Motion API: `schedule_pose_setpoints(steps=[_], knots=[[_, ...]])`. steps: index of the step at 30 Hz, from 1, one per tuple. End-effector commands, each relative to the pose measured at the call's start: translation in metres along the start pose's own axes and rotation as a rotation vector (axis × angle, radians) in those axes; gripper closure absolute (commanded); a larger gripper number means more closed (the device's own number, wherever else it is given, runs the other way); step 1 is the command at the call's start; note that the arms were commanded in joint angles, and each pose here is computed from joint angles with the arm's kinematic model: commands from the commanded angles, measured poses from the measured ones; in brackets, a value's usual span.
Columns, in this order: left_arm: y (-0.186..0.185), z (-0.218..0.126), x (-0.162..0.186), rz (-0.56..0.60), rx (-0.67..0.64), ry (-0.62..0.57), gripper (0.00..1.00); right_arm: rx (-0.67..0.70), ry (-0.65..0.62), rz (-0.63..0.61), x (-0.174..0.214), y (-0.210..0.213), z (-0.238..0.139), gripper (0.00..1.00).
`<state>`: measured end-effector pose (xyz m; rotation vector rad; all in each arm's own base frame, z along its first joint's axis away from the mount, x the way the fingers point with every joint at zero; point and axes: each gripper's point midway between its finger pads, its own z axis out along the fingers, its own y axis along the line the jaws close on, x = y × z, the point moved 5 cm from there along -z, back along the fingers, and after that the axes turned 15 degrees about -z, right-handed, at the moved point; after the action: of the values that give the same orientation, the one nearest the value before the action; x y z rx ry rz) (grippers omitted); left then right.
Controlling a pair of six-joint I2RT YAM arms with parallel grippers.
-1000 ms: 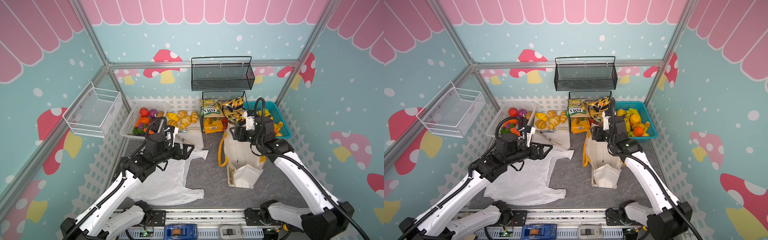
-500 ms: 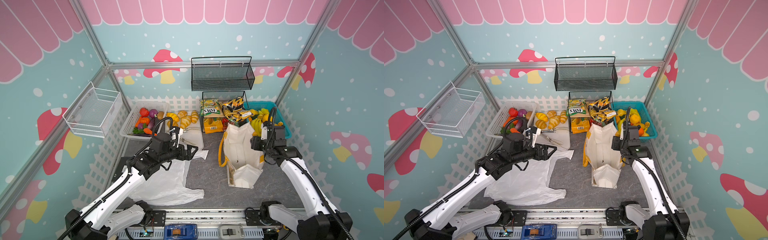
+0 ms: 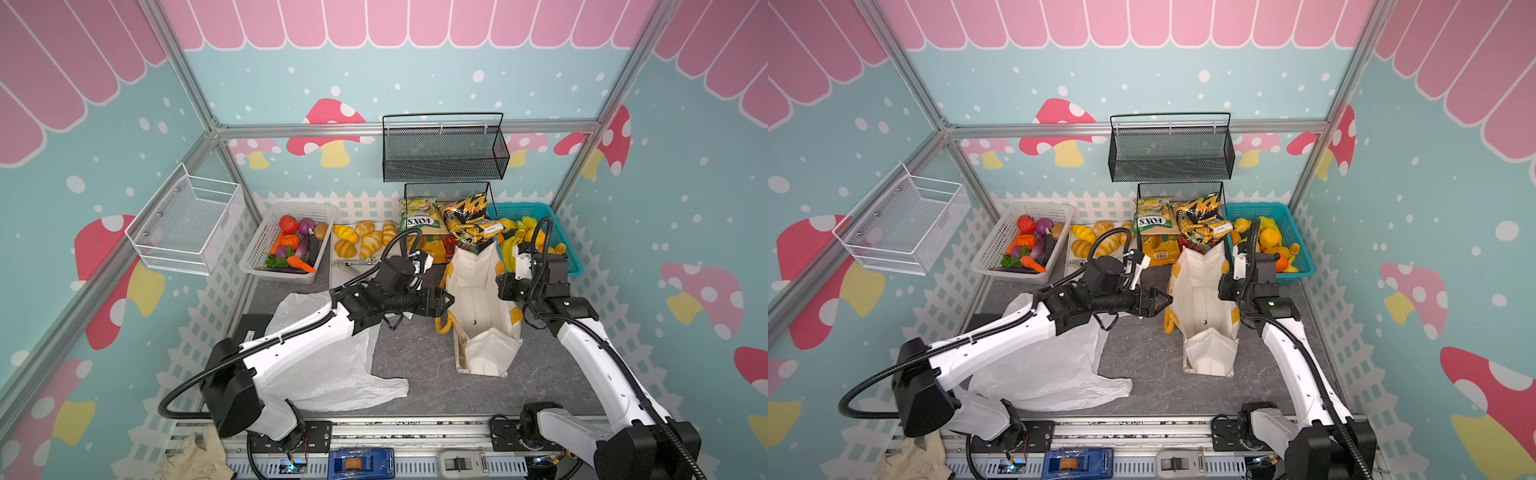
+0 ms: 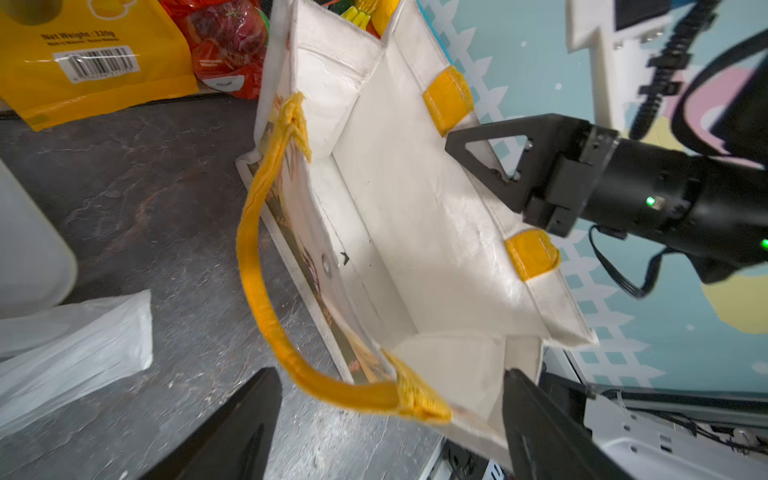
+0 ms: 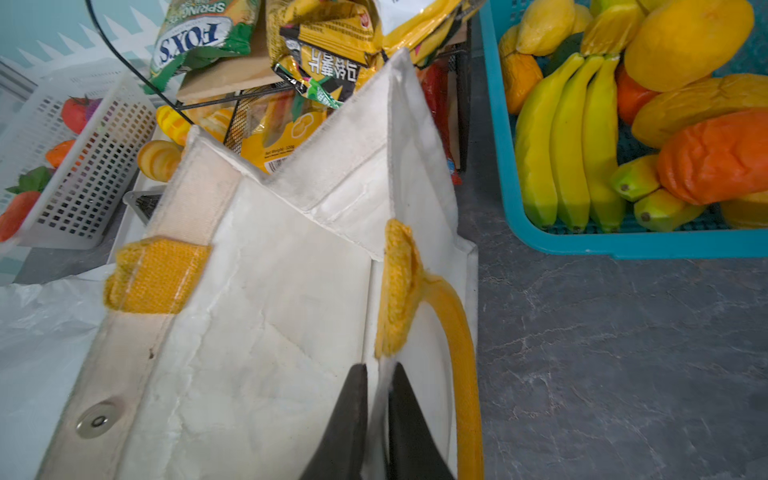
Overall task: Place the mixed food into the grocery bags and tie them
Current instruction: 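Grasp the tote bag's rim with the left gripper, holding it upright, then release the tote with the right gripper and grasp the yellow-black chip bag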
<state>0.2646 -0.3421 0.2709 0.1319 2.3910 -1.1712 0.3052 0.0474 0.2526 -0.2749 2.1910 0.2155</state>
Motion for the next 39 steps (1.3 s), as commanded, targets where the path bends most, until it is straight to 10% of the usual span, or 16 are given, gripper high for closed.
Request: schedule_pose_setpoints(steps=[1,16,39], knots=[[0.001,0.018,-0.008,-0.026,-0.038,-0.008,0.19,-0.078,-0.055,-0.013,-0.006,0.01,0.001,0.86],[0.038,0.024,-0.009,-0.068,-0.106,0.006,0.93,-0.111,-0.08,-0.08,-0.014,0.015,-0.002,0.85],[0.056,-0.015,0.002,-0.14,-0.065,-0.039,1.0,0.015,-0.203,0.03,-0.089,-0.031,0.006,0.24]])
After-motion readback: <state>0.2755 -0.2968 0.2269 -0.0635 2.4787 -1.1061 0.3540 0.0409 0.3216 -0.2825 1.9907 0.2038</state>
